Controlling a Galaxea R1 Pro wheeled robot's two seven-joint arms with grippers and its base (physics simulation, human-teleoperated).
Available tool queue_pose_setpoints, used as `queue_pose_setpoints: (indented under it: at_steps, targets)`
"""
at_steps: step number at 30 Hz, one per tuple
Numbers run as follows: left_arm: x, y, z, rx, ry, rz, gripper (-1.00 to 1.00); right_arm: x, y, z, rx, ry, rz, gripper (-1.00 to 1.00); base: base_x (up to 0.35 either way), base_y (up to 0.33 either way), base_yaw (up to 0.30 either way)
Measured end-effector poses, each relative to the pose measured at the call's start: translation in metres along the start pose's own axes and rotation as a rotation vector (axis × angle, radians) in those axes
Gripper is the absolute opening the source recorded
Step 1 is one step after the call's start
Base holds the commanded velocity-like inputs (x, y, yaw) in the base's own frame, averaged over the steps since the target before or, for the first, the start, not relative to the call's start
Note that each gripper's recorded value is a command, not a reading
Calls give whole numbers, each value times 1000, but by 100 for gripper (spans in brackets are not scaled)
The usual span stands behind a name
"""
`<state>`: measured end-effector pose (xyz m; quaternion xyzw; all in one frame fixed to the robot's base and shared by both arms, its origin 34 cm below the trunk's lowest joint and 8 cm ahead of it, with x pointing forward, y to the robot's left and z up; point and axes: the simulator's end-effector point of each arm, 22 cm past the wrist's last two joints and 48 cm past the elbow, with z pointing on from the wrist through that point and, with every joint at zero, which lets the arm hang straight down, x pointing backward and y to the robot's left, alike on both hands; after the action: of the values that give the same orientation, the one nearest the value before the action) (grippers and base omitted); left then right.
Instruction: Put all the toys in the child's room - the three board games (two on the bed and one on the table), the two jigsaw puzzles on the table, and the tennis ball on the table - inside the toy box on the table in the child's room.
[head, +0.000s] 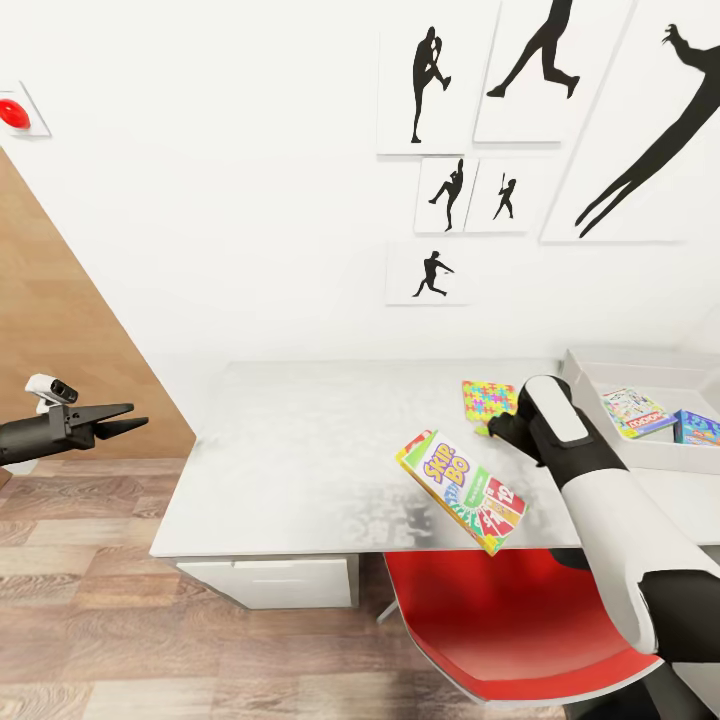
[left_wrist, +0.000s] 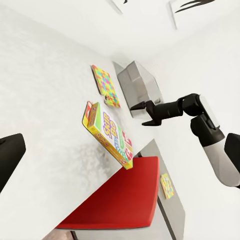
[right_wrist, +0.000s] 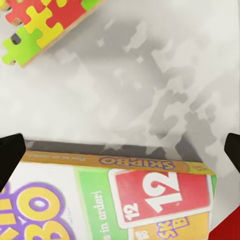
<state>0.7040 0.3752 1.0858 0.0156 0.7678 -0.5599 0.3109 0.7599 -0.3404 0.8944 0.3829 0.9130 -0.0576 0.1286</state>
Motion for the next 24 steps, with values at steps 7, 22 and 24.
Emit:
queue_pose_setpoints:
  at_steps: [7,22,24]
  targets:
    - [0,0,0,0,0,0,100,-1,-2,1,-7,7,30,100,0,0,0]
    - [0,0,0,0,0,0,100,1,-3,3,-8,15,38,100,0,0,0]
    - [0,0,0,0,0,0,100,2,-3,3,-11,18,39,100,0,0,0]
